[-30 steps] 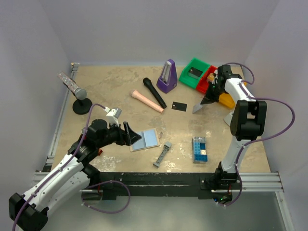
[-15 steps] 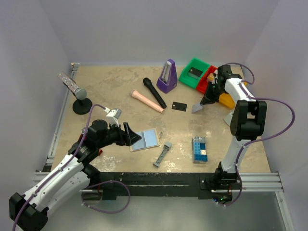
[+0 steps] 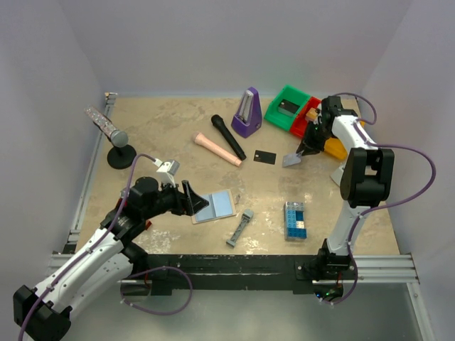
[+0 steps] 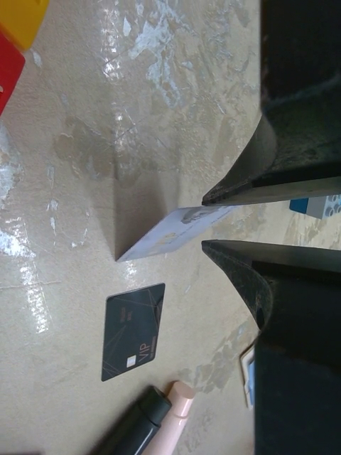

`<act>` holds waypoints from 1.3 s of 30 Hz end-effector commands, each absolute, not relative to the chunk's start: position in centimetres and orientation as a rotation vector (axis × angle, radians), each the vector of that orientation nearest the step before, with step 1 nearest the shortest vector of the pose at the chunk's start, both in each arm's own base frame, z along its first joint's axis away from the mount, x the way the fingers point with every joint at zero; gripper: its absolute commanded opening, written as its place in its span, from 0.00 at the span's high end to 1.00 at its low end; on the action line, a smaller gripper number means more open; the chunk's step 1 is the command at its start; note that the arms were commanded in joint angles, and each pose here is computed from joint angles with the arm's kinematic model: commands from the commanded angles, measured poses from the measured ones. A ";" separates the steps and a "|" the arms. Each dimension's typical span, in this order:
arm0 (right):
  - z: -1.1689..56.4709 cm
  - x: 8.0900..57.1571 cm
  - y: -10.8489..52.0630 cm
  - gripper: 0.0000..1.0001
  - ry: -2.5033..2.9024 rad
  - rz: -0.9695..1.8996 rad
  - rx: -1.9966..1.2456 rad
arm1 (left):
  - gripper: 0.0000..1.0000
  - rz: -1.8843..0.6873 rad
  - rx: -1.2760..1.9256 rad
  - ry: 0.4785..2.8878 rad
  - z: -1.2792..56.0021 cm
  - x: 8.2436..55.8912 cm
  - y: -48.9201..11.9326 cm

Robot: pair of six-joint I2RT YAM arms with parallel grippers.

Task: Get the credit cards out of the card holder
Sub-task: Place the credit card at the center of the board, then remove the credit card from the card holder.

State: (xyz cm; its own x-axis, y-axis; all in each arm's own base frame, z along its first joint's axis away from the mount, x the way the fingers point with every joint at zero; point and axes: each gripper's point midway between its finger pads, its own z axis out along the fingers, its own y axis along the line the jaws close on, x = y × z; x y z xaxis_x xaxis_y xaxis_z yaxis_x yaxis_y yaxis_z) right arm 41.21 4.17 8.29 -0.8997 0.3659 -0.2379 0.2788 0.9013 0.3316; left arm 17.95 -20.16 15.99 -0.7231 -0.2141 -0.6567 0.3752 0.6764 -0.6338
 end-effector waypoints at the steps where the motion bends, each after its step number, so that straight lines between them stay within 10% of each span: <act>1: 10.2 41.5 3.5 0.69 2.728 0.367 0.484 | 0.23 -1.053 0.116 2.117 16.8 18.1 -20.3; 13: 12.6 41.1 3.0 0.67 2.606 0.341 0.485 | 0.23 -1.053 0.117 2.114 16.9 18.1 -20.3; 23: 19.1 36.3 17.8 0.62 2.427 0.557 -0.023 | 0.24 -1.014 0.041 2.149 15.6 18.4 -19.7; 39: 10.9 24.6 28.1 0.43 2.562 0.607 -0.476 | 0.27 -0.931 -0.235 2.205 10.7 18.2 -17.3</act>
State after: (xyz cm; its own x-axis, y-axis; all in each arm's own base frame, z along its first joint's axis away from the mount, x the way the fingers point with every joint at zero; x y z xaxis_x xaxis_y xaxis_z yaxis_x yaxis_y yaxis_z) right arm 23.79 27.43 10.80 -0.8519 -0.2520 -0.4591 -0.4277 0.8406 0.3324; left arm 17.49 -17.42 10.57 -0.7457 -0.3536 -0.5647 0.1471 0.7392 -0.6572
